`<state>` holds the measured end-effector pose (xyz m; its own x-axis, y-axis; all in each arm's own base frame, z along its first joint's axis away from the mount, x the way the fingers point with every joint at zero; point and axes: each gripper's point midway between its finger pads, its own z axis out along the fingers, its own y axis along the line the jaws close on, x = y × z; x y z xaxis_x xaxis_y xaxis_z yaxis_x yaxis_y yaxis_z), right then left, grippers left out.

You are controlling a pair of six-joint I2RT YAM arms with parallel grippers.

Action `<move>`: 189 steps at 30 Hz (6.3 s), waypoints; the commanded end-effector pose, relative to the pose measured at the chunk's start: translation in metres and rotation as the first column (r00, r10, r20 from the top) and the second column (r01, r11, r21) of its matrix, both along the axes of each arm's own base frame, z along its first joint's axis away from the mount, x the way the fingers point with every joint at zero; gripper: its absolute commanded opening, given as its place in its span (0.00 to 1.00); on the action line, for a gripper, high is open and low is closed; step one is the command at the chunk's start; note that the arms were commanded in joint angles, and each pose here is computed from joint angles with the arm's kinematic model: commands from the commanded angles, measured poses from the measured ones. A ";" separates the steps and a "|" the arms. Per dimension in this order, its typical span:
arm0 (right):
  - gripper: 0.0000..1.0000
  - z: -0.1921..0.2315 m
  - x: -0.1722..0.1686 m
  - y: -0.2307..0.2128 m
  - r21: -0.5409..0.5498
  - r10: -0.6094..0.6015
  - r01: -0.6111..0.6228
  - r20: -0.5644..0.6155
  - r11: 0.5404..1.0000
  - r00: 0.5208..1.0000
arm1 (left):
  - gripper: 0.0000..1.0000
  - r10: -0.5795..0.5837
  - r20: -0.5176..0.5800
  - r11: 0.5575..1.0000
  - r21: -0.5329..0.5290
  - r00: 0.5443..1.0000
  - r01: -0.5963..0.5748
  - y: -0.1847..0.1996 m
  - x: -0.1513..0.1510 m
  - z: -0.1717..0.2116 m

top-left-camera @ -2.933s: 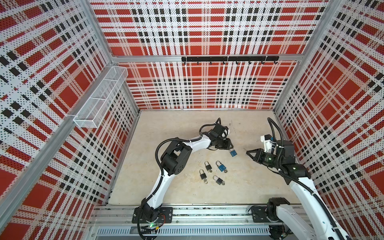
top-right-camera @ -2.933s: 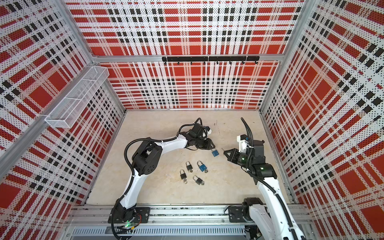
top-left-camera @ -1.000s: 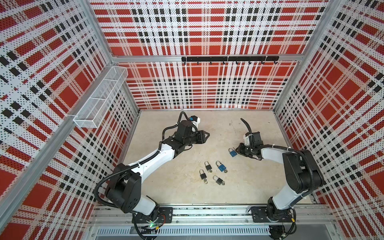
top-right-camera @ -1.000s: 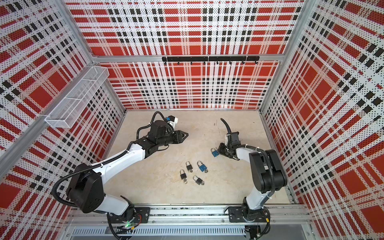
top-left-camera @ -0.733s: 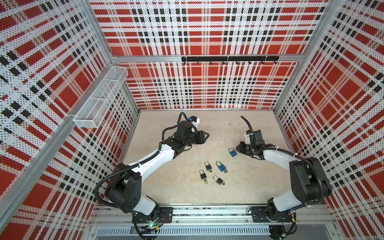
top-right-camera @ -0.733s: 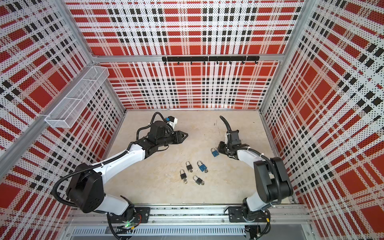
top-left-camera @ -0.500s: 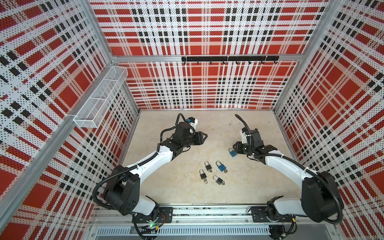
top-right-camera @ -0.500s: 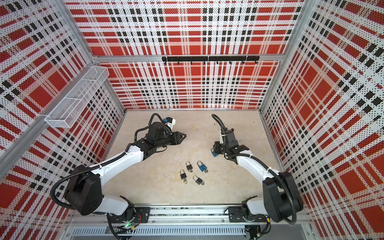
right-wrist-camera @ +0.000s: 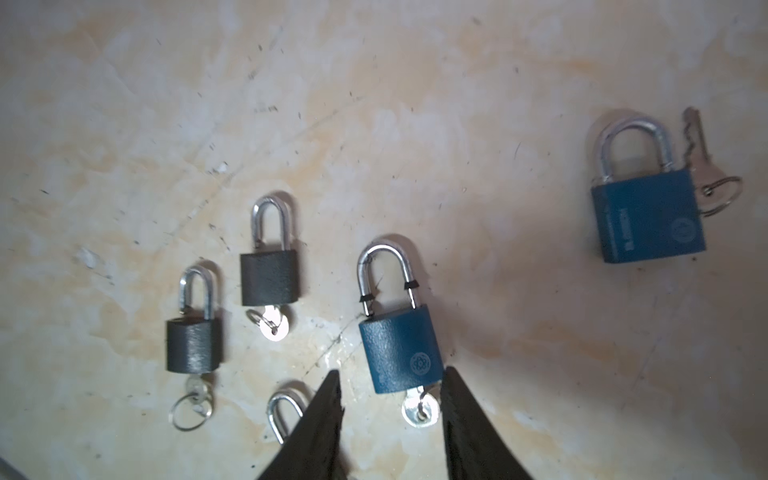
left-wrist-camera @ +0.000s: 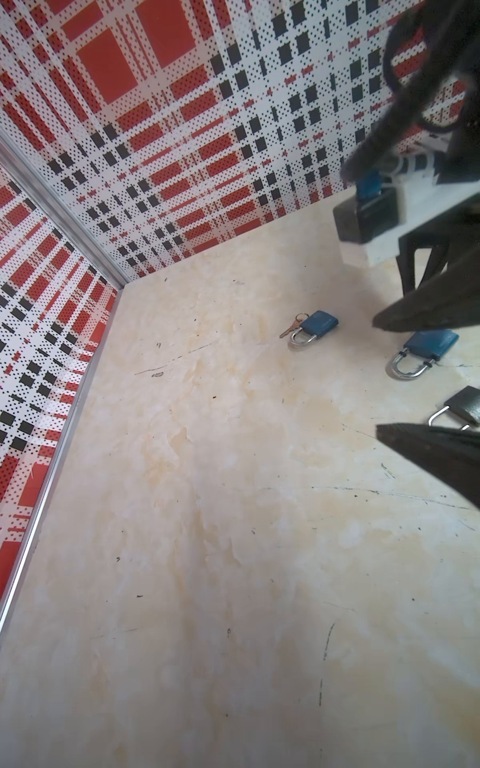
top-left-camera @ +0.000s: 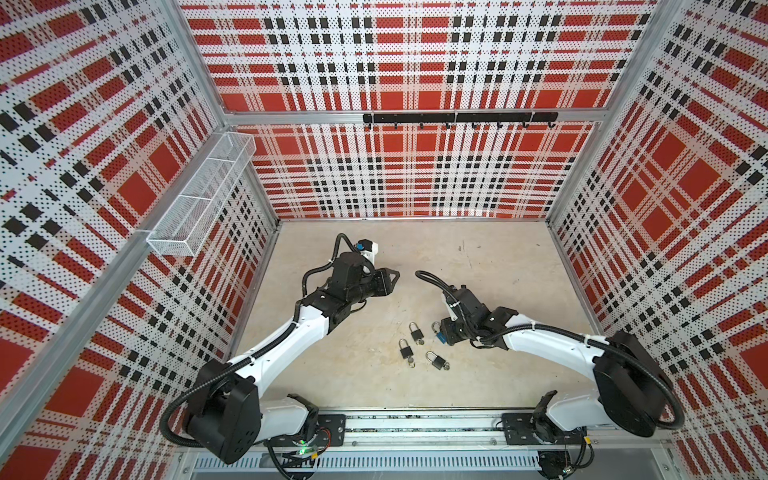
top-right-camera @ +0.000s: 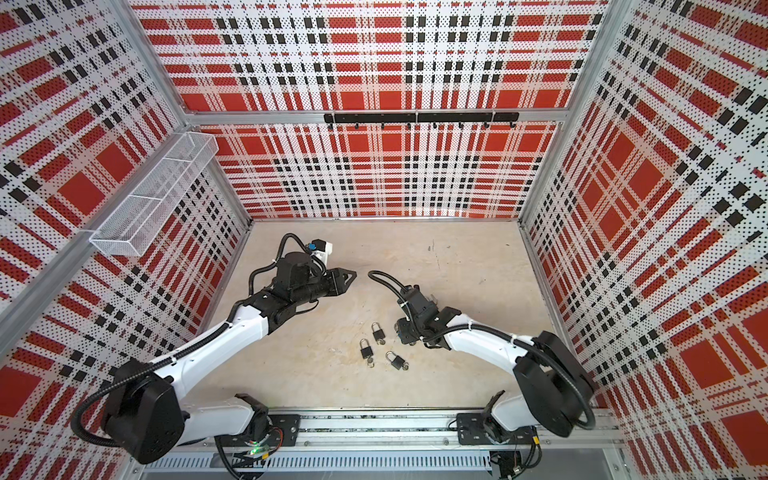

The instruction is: Lock with the key

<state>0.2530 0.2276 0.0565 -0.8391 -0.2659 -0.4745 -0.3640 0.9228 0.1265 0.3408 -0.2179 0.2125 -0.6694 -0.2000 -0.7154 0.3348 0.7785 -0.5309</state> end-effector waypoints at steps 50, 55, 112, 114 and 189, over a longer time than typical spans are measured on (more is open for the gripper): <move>0.13 0.031 0.013 0.030 -0.066 0.147 -0.141 0.104 0.988 0.984 | 0.34 -0.027 -0.051 0.999 0.023 0.998 0.028 0.004 -0.014 -0.020; 0.12 0.074 0.011 0.038 0.006 0.204 -0.209 0.190 0.978 0.960 | 0.33 -0.138 -0.062 0.990 -0.008 0.989 0.138 -0.022 -0.031 -0.018; 0.48 0.175 0.003 0.042 0.335 0.121 -0.261 0.384 0.905 0.915 | 0.00 -0.286 -0.048 0.912 -0.319 0.957 0.257 -0.098 -0.038 0.007; 0.49 0.180 0.003 0.032 0.435 0.075 -0.246 0.375 0.866 0.924 | 0.00 -0.259 -0.035 0.914 -0.331 0.965 0.233 -0.093 -0.036 0.014; 0.00 0.219 0.026 0.041 0.610 0.100 -0.369 0.428 0.701 0.898 | 0.39 -0.213 0.055 0.815 -0.540 0.976 0.208 -0.062 -0.039 0.100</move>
